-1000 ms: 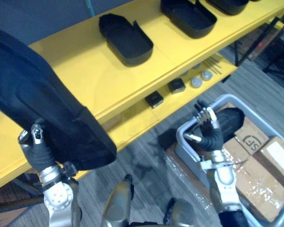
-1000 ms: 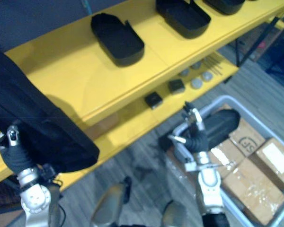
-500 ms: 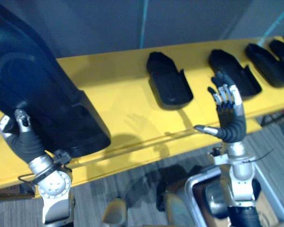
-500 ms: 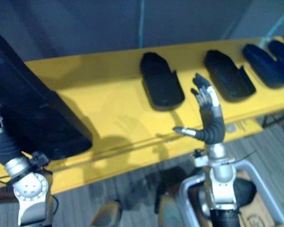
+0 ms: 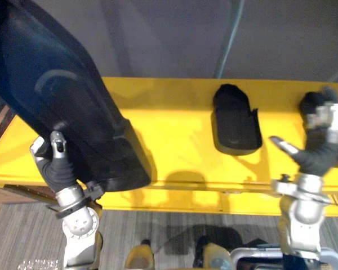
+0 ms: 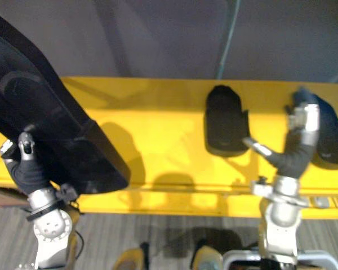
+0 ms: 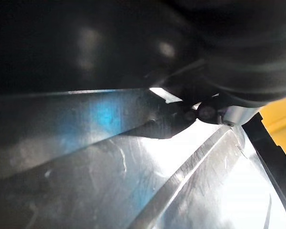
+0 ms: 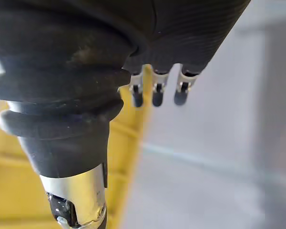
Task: Walk over and take plastic housings, then place them on the shelf
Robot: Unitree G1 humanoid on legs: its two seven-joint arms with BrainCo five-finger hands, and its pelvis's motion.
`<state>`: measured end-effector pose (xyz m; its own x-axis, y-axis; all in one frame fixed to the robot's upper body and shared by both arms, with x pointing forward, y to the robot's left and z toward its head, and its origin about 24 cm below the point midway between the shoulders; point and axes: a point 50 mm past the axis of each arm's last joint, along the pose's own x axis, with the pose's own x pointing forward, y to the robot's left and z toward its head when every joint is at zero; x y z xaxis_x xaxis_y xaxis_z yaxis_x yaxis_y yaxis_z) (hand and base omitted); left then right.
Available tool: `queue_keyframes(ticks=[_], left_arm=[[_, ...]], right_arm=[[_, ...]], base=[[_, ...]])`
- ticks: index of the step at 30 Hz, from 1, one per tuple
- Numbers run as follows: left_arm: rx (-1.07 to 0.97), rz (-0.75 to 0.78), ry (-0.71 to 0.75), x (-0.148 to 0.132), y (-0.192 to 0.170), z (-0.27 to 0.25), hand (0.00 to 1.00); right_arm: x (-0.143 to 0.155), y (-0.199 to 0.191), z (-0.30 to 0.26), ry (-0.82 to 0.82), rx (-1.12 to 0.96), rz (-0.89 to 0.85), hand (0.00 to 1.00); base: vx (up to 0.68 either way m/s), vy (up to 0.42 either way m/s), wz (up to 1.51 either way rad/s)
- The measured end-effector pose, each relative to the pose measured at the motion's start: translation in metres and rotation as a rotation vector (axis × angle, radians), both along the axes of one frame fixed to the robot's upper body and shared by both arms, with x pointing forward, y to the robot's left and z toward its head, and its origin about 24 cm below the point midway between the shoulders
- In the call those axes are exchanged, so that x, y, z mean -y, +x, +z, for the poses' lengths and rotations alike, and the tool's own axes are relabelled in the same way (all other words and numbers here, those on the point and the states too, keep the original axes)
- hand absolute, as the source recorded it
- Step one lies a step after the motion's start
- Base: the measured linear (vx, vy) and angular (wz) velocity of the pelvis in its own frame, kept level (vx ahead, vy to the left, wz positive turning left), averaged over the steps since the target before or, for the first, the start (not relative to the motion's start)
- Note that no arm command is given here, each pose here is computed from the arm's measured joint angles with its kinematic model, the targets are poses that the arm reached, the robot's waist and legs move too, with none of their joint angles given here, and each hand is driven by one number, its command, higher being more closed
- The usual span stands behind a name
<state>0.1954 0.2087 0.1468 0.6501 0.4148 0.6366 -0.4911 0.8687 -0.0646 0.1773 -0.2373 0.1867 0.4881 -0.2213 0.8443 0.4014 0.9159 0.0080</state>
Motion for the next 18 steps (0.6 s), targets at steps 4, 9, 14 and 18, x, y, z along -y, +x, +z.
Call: queue_keyframes(ticks=[4,9,14,18], left_arm=[[-0.075,-0.034,0.04,-0.001,0.004,-0.003,1.0],[-0.266,-0.026,0.081,-0.018,0.014,-0.016,1.0],[-0.545,0.069,0.054,-0.053,0.037,-0.051,1.0],[-0.674,0.153,-0.009,-0.071,0.042,-0.071,1.0]], right_arm=[[0.01,-0.014,0.003,-0.011,0.022,-0.087,0.0],[0.025,-0.026,0.002,-0.022,0.004,-0.179,0.0],[0.034,-0.029,0.002,-0.019,-0.019,-0.228,0.0],[0.035,-0.028,0.0,-0.014,-0.037,-0.211,0.0]], base=[[0.06,0.039,-0.29],[0.03,0.015,-0.25],[0.01,0.011,-0.22],[0.01,0.021,-0.25]])
